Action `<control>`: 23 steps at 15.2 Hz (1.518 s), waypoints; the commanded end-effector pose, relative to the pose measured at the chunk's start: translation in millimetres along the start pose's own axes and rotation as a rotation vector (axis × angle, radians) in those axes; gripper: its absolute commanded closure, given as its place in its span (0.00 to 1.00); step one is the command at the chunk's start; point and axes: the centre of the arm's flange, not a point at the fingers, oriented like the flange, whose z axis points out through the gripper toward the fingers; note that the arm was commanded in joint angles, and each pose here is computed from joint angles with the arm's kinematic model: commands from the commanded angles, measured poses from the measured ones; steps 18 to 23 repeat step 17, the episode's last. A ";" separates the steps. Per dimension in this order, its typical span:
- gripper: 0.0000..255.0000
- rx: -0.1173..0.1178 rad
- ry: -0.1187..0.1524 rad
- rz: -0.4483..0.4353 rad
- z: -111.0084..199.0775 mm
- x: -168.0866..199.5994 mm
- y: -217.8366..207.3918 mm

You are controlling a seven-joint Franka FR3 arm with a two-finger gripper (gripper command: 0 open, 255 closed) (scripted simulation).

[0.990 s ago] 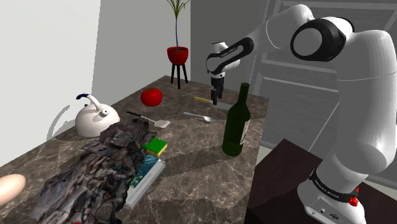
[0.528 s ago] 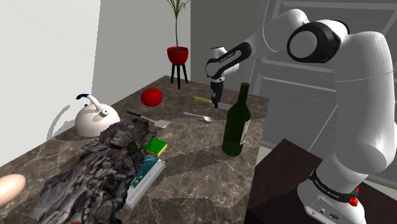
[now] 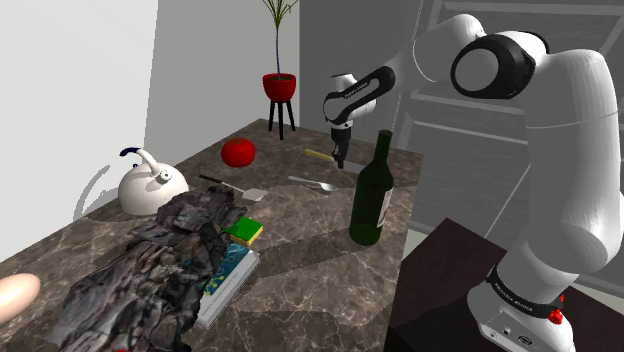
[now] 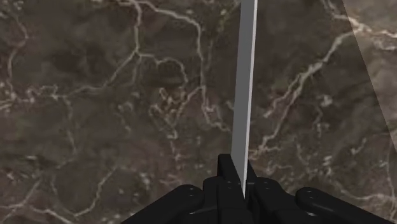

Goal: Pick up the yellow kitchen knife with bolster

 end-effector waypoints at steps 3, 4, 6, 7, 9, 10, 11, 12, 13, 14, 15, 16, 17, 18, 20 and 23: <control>1.00 0.000 -0.001 0.000 -15.3 -1.7 -0.3; 1.00 0.000 -0.001 0.000 -20.5 -2.3 -0.3; 1.00 0.000 -0.001 0.000 -31.0 -3.5 -0.6; 1.00 0.000 -0.001 0.000 -36.2 -4.1 -0.7; 1.00 0.000 -0.001 0.000 -46.7 -5.4 -0.9; 1.00 0.000 -0.001 0.000 -52.0 -6.0 -1.0; 1.00 0.000 -0.001 0.000 -57.2 -6.5 -1.1; 1.00 0.000 -0.001 0.000 -62.5 -7.1 -1.2; 1.00 0.000 -0.001 0.000 -67.7 -7.7 -1.3; 1.00 0.000 -0.001 0.000 -72.9 -8.3 -1.4; 1.00 0.000 -0.001 0.000 -78.2 -8.9 -1.5; 1.00 0.000 -0.001 0.000 -79.0 -9.1 -1.5; 1.00 0.000 -0.001 0.000 -79.0 -9.0 -1.5; 1.00 0.000 -0.001 0.000 -79.0 -9.0 -1.5; 1.00 0.000 -0.001 0.000 -79.0 -9.0 -1.5; 1.00 0.000 -0.001 0.000 -79.0 -9.0 -1.5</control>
